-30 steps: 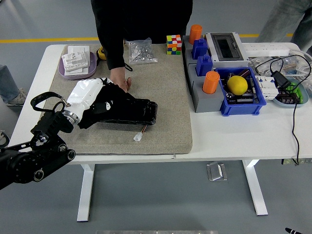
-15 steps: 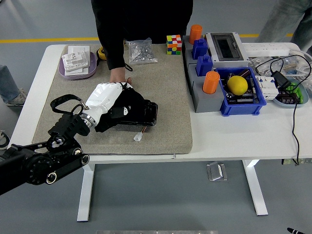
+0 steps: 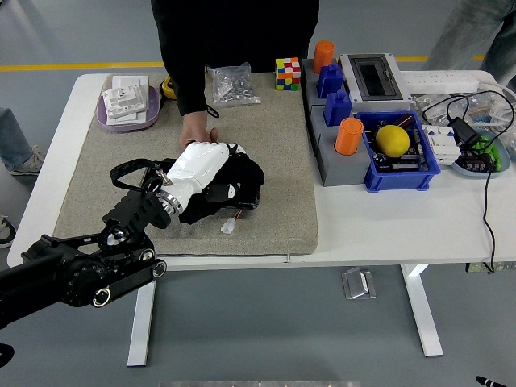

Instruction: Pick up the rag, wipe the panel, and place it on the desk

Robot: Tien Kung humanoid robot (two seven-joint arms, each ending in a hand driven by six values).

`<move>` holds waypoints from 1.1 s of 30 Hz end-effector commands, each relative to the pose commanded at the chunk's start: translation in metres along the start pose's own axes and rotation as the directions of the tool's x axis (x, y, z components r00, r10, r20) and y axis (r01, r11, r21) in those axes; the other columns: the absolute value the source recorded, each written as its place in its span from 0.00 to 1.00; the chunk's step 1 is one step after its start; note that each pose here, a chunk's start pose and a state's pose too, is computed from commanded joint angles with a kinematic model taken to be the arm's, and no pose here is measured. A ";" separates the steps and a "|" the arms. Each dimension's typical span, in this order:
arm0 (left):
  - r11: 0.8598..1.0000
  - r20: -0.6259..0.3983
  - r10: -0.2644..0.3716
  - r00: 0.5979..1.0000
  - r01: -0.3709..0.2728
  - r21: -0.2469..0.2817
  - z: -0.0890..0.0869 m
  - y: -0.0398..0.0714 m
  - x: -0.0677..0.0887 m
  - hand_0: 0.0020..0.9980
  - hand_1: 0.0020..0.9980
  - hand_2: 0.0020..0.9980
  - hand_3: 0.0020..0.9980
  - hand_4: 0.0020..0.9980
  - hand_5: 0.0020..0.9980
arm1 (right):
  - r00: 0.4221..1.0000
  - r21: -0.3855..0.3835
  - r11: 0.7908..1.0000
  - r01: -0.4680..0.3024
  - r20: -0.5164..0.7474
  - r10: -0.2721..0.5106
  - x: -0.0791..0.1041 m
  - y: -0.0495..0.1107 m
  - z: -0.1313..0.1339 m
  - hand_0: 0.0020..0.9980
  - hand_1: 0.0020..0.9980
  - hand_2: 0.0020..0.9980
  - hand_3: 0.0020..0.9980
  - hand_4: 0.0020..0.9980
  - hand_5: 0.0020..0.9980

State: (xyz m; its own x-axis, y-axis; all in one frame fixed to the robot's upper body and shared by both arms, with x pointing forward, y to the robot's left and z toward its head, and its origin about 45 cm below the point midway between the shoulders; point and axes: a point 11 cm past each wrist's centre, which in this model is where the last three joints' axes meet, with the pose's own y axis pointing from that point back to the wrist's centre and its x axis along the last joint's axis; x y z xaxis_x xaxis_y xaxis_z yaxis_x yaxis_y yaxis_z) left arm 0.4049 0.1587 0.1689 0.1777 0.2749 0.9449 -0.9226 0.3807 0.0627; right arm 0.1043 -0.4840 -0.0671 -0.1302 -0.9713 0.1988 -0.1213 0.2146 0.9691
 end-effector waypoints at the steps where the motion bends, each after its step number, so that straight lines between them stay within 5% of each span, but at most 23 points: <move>1: 1.000 -0.001 -0.002 1.000 0.002 -0.004 0.002 0.000 -0.001 0.25 0.18 0.68 0.67 0.50 0.09 | 1.000 0.000 1.000 0.000 -0.001 0.000 0.000 0.000 0.000 0.79 0.69 0.72 0.66 1.00 0.57; 15: 0.999 -0.009 -0.017 1.000 0.017 -0.035 0.021 -0.004 -0.008 0.25 0.18 0.68 0.68 0.51 0.09 | 1.000 -0.003 1.000 0.000 -0.005 0.000 0.000 0.000 -0.001 0.79 0.69 0.72 0.66 1.00 0.57; 33: 0.999 0.009 0.012 1.000 -0.012 0.041 -0.009 -0.004 0.002 0.24 0.18 0.68 0.68 0.51 0.09 | 1.000 -0.007 1.000 0.001 -0.003 -0.001 -0.002 -0.001 0.001 0.79 0.69 0.72 0.66 1.00 0.57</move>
State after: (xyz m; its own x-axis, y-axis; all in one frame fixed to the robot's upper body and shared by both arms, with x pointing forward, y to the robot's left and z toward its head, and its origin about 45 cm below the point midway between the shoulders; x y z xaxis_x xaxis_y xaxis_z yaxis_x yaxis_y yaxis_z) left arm 0.4122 0.1654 0.1671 0.1635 0.2713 0.9485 -0.9378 0.3411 0.0641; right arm 0.1040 -0.4817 -0.0683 -0.1277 -0.9717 0.1985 -0.1145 0.2133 0.9703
